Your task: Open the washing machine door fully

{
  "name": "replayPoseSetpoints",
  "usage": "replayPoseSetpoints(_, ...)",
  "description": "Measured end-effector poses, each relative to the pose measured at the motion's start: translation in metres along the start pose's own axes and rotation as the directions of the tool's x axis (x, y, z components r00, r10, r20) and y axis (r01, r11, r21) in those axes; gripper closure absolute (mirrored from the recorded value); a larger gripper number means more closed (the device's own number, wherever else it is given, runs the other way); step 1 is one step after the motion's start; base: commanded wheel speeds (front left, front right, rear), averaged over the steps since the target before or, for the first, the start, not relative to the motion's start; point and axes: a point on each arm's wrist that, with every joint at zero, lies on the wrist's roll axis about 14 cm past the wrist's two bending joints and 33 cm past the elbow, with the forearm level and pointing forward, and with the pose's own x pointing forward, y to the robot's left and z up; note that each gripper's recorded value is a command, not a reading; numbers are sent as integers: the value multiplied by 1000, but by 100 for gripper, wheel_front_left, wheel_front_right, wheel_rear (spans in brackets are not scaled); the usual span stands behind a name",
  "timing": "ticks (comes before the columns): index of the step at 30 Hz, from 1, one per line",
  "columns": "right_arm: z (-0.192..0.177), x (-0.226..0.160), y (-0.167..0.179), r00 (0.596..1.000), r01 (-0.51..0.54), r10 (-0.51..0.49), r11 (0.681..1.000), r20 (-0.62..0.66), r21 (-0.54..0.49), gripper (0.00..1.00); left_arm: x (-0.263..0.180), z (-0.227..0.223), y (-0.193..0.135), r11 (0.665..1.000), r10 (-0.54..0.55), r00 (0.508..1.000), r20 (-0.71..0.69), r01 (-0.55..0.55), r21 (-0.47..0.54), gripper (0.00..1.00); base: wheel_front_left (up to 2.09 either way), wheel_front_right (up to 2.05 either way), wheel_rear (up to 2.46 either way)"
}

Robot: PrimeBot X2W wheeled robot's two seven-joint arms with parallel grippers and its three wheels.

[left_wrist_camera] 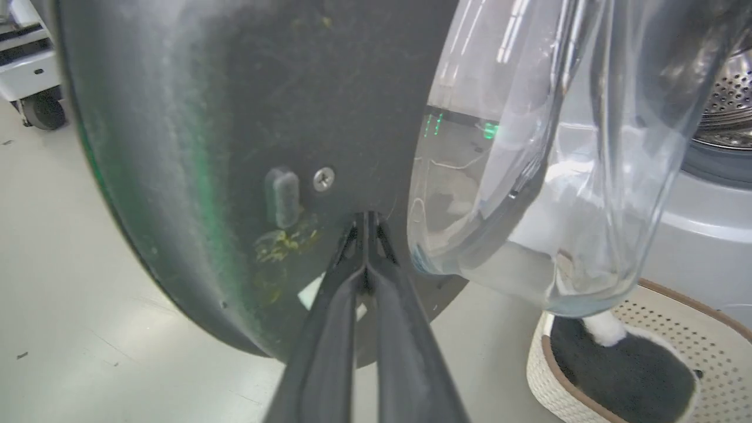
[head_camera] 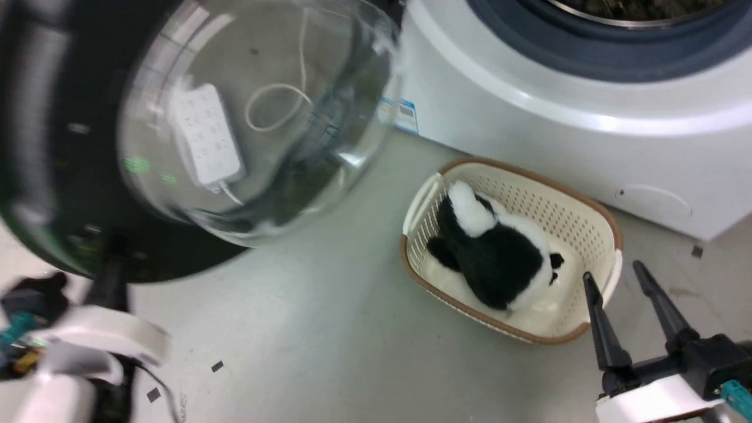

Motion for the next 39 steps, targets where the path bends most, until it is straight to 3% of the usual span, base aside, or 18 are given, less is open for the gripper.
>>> replayPoseSetpoints(10,-22,-7,-34,996,68,-68,998,-49,-9,0,61,14,61,989,133,991,-4,-132,65,100,0,0,0)
replayPoseSetpoints(20,-13,-10,-44,994,100,-101,995,-29,-25,0,72,15,72,988,133,991,15,-133,76,100,0,0,0)
replayPoseSetpoints(25,5,-13,-46,992,123,-122,992,11,-38,0,68,29,51,994,69,994,89,-76,77,100,0,0,0)
replayPoseSetpoints(31,40,-28,-64,973,217,-211,974,93,-65,0,44,45,-1,999,-46,979,200,43,19,100,0,0,0)
replayPoseSetpoints(34,59,-38,-71,960,259,-247,962,135,-85,0,28,55,-28,994,-110,961,254,103,41,100,0,0,0)
replayPoseSetpoints(39,92,-72,-84,921,355,-327,929,213,-109,0,-1,61,-97,963,-242,919,311,265,-35,100,0,0,0)
